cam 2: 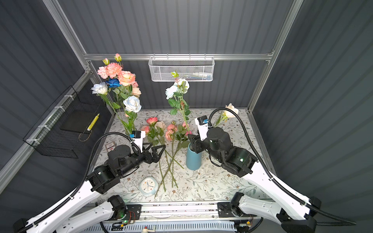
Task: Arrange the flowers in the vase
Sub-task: 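Insert the second white rose into the teal vase with the right gripper, then lower the left gripper to the pink rose stems and grasp one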
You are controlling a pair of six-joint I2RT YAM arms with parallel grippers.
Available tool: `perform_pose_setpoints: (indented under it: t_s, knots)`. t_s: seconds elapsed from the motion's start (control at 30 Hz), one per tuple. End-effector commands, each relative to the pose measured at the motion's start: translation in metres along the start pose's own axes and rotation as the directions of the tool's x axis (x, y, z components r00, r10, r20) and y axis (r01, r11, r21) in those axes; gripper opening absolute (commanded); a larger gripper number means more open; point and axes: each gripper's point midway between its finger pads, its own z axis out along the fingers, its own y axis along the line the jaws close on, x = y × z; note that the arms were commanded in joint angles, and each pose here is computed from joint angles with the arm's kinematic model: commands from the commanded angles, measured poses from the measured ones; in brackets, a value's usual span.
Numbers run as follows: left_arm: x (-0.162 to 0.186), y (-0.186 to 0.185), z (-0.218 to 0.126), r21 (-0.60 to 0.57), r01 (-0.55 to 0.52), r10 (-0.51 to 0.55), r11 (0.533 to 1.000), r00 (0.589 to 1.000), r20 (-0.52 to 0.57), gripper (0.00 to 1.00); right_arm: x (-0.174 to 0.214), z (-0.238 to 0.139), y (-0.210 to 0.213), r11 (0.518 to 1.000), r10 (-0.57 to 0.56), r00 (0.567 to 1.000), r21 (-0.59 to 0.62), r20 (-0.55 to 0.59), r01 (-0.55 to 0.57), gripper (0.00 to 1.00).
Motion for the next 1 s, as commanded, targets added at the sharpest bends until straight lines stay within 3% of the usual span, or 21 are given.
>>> perform_pose_setpoints:
  t_s: [0.0,0.3,0.53,0.63,0.73,0.97]
  knots:
    - [0.008,0.007,0.004,-0.027,0.016,-0.016,0.999,1.0,-0.015,1.0,0.001,-0.007,0.009,0.996,0.052,0.998,-0.072,0.02,-0.051,0.6]
    - [0.02,0.02,0.017,-0.101,0.028,-0.034,0.995,0.998,-0.058,1.0,0.003,-0.042,0.03,0.955,0.14,0.984,-0.276,0.106,-0.107,0.64]
    - [0.046,0.048,0.04,-0.26,0.013,-0.056,0.966,0.985,-0.161,0.99,0.031,-0.045,0.033,0.932,0.185,0.981,-0.327,0.061,-0.155,0.64]
    - [0.059,0.061,0.055,-0.331,-0.016,-0.059,0.943,0.975,-0.215,0.9,0.041,-0.044,0.031,0.932,0.192,0.98,-0.322,0.047,-0.167,0.64]
    - [0.073,0.075,0.068,-0.4,-0.043,-0.069,0.915,0.963,-0.261,0.73,0.045,-0.047,0.028,0.933,0.193,0.98,-0.317,0.045,-0.169,0.63]
    - [0.102,0.09,0.113,-0.387,-0.033,-0.103,0.921,0.94,-0.325,0.7,0.046,-0.057,0.024,0.936,0.193,0.979,-0.31,0.063,-0.164,0.63]
